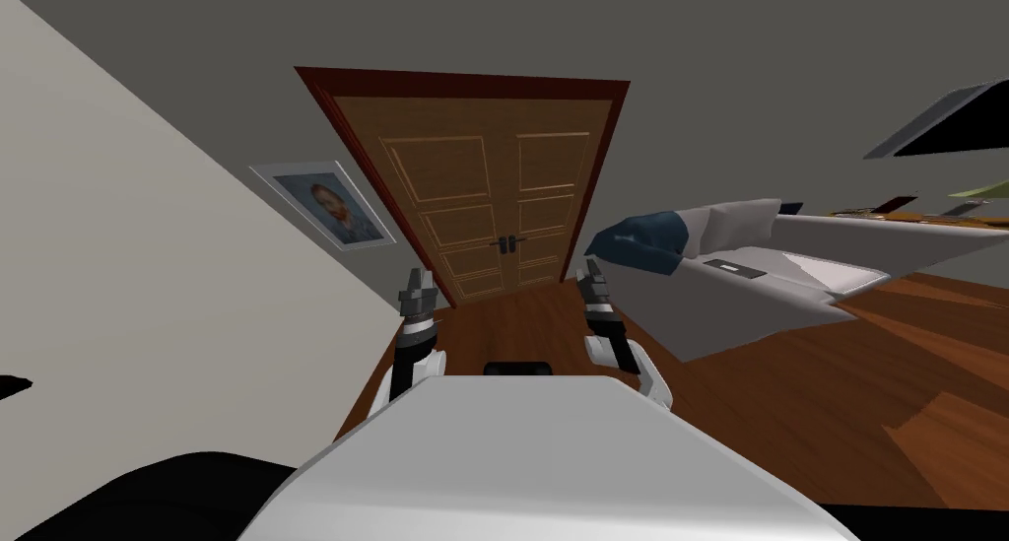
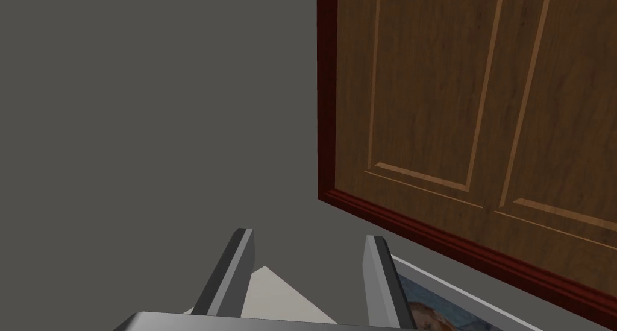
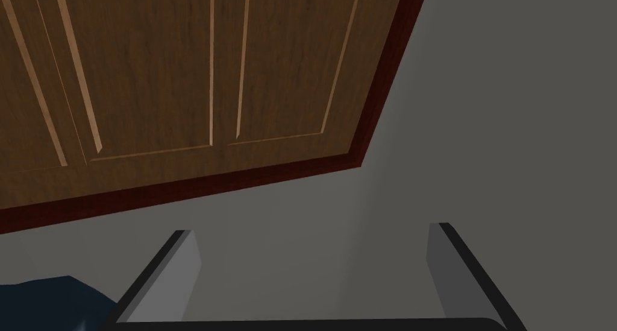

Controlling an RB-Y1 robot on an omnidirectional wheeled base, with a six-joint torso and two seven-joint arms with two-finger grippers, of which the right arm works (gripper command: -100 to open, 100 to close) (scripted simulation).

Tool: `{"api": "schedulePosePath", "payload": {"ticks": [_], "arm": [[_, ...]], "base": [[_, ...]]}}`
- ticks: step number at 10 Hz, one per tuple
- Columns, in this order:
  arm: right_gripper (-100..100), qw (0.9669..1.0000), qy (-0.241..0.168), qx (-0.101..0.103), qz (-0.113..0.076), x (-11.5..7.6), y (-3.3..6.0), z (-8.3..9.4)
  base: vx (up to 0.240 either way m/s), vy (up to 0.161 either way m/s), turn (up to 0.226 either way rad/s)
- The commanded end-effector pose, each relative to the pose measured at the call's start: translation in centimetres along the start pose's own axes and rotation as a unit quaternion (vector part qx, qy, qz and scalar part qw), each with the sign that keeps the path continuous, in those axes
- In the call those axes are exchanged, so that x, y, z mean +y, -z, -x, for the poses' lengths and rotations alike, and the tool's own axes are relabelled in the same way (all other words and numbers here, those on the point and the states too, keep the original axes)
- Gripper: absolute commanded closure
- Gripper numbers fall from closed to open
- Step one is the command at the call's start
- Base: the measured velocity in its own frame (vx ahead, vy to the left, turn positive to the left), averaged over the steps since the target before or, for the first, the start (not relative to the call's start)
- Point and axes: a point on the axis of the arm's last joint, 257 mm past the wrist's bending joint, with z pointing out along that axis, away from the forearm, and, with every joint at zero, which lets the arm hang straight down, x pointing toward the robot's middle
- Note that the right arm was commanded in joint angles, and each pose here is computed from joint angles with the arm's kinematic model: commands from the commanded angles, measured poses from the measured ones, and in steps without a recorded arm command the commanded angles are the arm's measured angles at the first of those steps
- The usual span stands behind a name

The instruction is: Pull the door open

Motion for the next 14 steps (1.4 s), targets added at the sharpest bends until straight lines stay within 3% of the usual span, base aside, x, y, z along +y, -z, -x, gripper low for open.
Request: {"api": "schedulePosePath", "payload": {"ticks": [1, 8, 14], "arm": [[-100, 0.9999, 0.000, 0.001, -0.011, -1.3, -0.26, 0.1], [-100, 0.9982, -0.004, 0.003, -0.061, -7.3, -1.14, 0.5], [-100, 0.9944, -0.011, 0.000, -0.105, -12.4, -1.75, 0.9]], "base": [[0.092, 0.005, 0.089], [0.101, 0.000, 0.096], [0.095, -0.014, 0.103]]}}
